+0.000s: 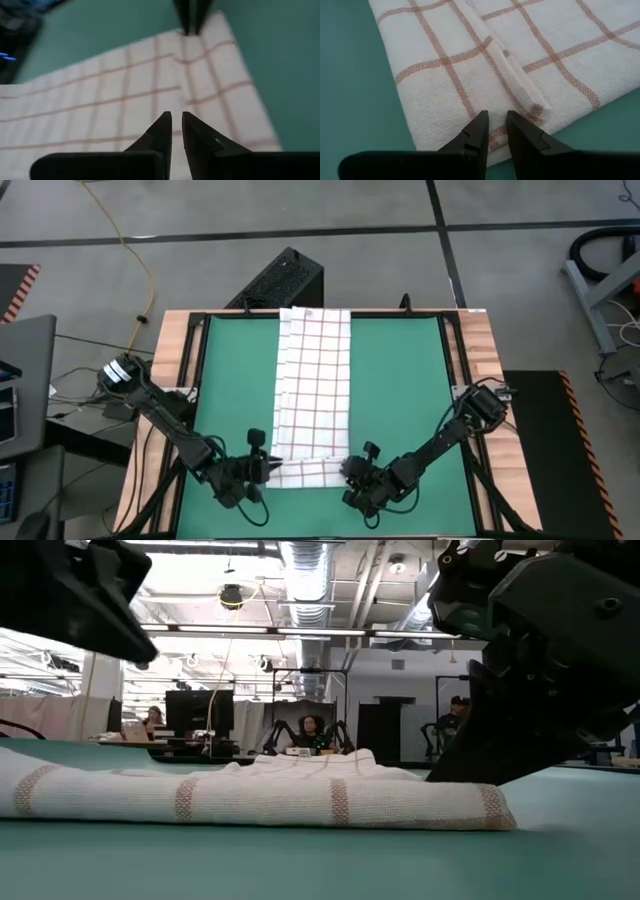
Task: Roll towel
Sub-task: Roll the white towel
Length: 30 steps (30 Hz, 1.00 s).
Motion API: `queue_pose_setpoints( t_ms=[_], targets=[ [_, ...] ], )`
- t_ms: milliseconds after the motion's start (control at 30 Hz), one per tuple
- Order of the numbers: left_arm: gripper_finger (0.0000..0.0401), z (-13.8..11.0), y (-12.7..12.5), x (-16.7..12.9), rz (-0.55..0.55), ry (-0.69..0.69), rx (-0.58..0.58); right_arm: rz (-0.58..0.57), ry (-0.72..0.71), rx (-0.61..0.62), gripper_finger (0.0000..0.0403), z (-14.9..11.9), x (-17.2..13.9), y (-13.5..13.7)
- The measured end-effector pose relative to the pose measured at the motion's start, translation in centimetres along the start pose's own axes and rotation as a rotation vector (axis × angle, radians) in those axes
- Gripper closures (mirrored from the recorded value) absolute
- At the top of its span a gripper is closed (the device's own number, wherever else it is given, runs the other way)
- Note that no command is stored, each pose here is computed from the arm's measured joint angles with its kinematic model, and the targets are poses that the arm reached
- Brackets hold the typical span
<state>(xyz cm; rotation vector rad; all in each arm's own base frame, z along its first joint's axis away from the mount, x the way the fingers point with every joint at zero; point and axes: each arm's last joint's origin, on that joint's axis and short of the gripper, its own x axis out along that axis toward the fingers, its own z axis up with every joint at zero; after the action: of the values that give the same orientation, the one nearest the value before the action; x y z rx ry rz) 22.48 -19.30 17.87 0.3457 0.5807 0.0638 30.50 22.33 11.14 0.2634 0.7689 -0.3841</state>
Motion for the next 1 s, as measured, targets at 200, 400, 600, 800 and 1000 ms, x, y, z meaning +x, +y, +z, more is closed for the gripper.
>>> queue_pose_setpoints(
  t_ms=[200,400,600,800,1000],
  targets=[
    [0.0382,-0.8,-1.9,-1.7,-0.039,-0.050,-0.033,-0.001,0.004,-0.007,0.0311,0.0,0.0,0.0],
    [0.0400,-4.4,-3.7,-4.0,0.075,-0.212,-0.136,0.000,0.008,-0.018,0.0311,-0.1,0.0,0.0],
    [0.0401,-6.8,-5.1,-2.1,0.053,-0.232,-0.070,0.007,0.009,-0.032,0.0311,0.1,0.2,-0.1],
    [0.0401,-8.2,-5.9,0.3,0.045,-0.204,-0.026,0.015,0.003,-0.021,0.0311,0.1,0.2,0.0],
    [0.0401,-9.5,-6.2,1.8,0.054,-0.169,-0.095,0.019,0.002,-0.027,0.0311,0.1,0.2,0.1]
  ],
)
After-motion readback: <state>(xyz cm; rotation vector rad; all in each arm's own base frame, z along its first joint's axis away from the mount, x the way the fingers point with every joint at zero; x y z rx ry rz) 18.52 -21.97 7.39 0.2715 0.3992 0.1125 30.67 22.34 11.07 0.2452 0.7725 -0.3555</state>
